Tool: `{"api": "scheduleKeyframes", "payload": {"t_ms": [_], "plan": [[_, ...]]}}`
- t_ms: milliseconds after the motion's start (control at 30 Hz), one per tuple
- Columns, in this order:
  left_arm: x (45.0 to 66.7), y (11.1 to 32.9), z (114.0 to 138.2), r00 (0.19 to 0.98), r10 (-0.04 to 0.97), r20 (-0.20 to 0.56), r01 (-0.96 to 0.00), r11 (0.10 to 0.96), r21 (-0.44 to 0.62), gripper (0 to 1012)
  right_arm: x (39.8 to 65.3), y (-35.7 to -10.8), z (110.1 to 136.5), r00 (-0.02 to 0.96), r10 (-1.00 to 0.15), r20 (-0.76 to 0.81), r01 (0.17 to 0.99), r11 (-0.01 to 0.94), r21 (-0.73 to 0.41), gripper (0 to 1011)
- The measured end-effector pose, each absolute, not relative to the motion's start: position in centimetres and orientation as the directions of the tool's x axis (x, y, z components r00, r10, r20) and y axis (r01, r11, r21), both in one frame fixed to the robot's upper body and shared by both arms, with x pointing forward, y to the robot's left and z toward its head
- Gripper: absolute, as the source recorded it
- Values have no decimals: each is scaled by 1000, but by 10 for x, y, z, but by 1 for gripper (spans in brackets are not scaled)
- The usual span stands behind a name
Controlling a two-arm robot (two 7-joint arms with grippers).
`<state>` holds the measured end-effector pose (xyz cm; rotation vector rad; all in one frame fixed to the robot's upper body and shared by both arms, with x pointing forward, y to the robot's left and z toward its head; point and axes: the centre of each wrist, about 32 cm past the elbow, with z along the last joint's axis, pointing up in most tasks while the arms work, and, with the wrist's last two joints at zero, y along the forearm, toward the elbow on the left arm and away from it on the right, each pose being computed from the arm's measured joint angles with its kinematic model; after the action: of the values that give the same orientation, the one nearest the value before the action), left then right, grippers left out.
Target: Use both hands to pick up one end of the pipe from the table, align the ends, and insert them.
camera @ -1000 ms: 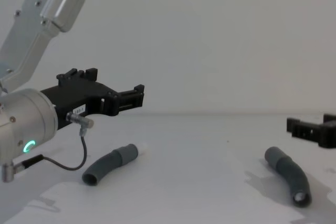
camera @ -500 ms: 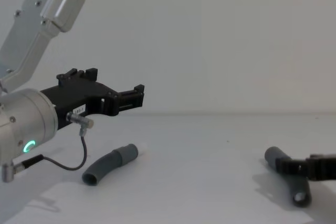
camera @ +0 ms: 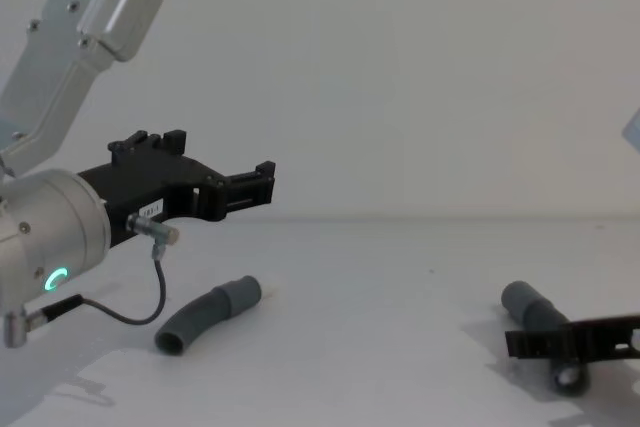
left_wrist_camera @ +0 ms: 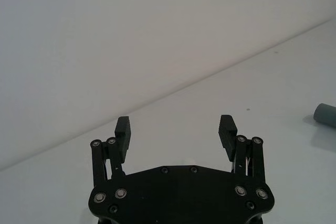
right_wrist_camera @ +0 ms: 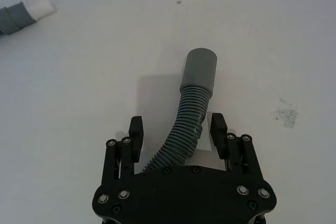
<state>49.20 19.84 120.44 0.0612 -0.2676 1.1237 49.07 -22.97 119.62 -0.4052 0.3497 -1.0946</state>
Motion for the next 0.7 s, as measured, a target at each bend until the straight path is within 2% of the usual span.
{"api": "scheduleKeyframes", "payload": {"t_ms": [400,700], "plan": [[492,198,1204,404,882,243,-897,434,-86,1001,501,-225,1200,441,-897,-33,757,392,-522,797],[492,198,1204,404,882,242,-897,434,-86,1002,503,-224,1200,449,-893,-24,750,391,-533,970]]}}
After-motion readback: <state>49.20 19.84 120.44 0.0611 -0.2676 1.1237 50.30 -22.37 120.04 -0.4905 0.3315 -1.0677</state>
